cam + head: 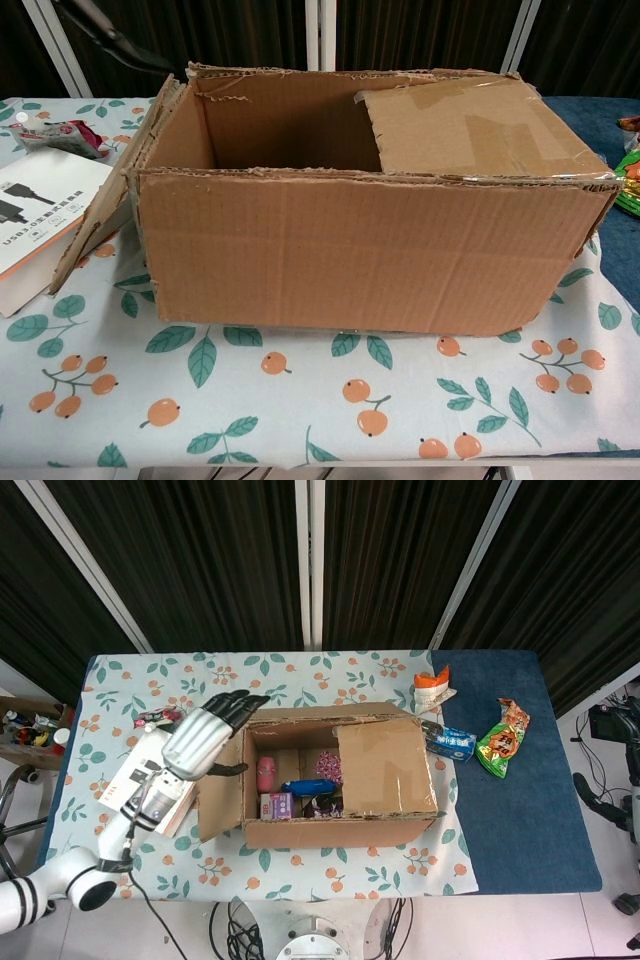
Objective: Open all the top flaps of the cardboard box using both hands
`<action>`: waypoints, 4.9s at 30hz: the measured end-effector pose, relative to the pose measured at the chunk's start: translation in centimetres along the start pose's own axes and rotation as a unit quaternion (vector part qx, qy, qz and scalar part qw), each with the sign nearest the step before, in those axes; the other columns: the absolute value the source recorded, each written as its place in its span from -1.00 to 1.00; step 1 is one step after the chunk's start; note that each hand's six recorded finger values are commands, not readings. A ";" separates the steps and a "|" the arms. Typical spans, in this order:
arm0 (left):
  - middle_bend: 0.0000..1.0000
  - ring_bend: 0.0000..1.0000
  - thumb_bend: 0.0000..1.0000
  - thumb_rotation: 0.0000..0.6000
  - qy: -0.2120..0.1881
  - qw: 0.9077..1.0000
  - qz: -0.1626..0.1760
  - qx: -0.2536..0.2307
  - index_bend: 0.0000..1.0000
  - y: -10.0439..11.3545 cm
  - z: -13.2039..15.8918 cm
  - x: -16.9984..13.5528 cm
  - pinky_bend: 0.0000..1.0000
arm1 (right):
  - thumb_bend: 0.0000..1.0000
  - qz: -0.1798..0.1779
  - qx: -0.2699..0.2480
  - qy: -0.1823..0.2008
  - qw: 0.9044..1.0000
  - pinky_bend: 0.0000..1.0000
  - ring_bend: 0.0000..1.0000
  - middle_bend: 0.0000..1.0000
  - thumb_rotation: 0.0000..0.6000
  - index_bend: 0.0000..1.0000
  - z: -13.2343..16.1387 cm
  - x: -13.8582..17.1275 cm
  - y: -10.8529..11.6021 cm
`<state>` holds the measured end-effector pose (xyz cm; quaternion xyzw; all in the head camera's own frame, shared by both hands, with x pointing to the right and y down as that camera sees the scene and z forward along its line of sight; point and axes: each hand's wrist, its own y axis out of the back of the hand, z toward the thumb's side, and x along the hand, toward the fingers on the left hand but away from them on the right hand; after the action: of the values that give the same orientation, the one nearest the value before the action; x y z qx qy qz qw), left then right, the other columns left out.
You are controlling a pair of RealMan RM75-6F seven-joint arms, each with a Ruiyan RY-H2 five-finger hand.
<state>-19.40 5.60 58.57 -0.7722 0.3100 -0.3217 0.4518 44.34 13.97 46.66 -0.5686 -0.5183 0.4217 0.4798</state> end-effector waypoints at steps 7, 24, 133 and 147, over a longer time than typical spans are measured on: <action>-0.73 -0.77 -1.00 1.00 -0.048 0.999 0.007 0.026 -0.88 -3.7 2.7 2.6 -0.58 | -0.64 -0.009 0.001 -0.007 1.000 -1.00 -1.00 -1.00 1.00 -1.00 -1.0 0.1 0.7; -0.75 -0.78 -1.00 1.00 -0.130 0.990 0.013 0.052 -0.89 -8.3 8.1 7.2 -0.58 | -0.64 -0.002 -0.023 -0.023 0.999 -1.00 -1.00 -1.00 1.00 -1.00 -2.9 0.3 -0.2; -1.00 -0.93 -1.00 1.00 -0.110 0.990 0.082 -0.042 -0.99 -1.5 26.3 22.1 -0.62 | -0.64 -0.041 -0.092 -0.069 0.992 -1.00 -1.00 -1.00 1.00 -1.00 -8.5 2.4 1.6; -1.00 -0.92 -1.00 1.00 -0.062 0.993 0.100 0.021 -0.99 1.1 17.1 19.2 -0.62 | -0.64 -0.019 -0.077 -0.044 0.996 -1.00 -1.00 -1.00 1.00 -1.00 -6.6 1.9 0.6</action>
<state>5.23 -1.05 55.16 -0.7461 0.3498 -0.2331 0.5164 51.12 15.14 47.32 -0.5746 -0.5804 0.3965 0.4191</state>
